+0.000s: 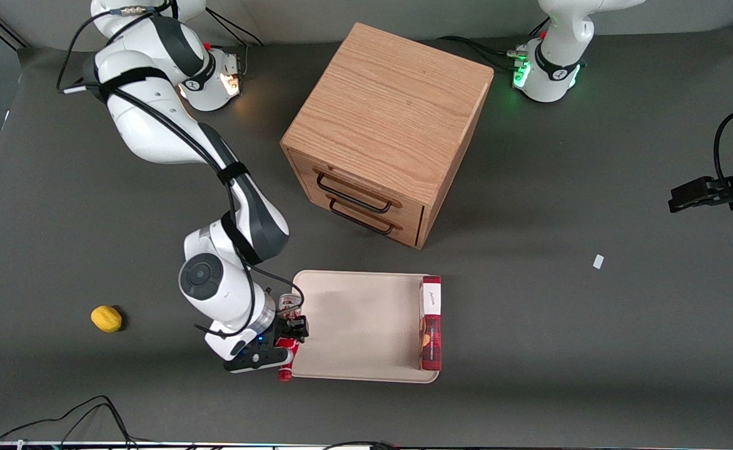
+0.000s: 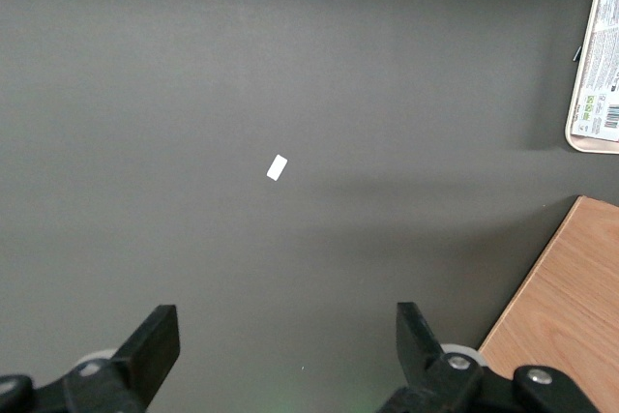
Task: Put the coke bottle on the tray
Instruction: 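Carry the upright bottle over the cream tray with the right gripper, then lower the bottle onto the tray and open the right gripper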
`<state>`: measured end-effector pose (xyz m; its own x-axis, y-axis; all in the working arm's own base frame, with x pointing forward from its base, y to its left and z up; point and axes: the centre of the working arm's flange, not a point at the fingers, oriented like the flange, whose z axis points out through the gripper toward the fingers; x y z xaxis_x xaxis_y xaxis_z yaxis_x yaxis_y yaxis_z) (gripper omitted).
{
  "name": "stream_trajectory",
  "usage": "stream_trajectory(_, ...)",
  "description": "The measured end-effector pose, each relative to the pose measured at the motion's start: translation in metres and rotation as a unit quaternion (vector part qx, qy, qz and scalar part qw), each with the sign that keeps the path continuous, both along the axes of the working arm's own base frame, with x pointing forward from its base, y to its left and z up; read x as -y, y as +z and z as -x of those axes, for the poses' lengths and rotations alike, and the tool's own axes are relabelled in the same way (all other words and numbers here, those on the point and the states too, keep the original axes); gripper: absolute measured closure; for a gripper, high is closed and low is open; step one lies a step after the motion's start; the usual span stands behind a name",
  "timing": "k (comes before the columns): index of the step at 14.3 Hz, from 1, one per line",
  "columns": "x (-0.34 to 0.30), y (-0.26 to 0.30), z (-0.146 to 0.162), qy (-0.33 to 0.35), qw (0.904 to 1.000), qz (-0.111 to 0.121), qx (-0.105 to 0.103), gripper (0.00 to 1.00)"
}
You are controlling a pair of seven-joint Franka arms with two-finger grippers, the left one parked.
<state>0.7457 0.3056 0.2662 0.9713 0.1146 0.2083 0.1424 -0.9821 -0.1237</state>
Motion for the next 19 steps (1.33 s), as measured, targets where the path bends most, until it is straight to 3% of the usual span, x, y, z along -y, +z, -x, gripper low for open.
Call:
stream_trajectory(7,-0.006,-0.054,0.008,-0.012,0.9992,-0.013,-0.037,0.43)
stream_trajectory(16,-0.003,-0.077,0.010,-0.030,0.9981,-0.016,-0.052,0.43)
stream_trajectory(17,-0.003,-0.077,0.010,-0.033,0.9980,-0.016,-0.052,0.38)
stream_trajectory(19,-0.003,-0.077,0.009,-0.035,0.9979,-0.017,-0.051,0.19)
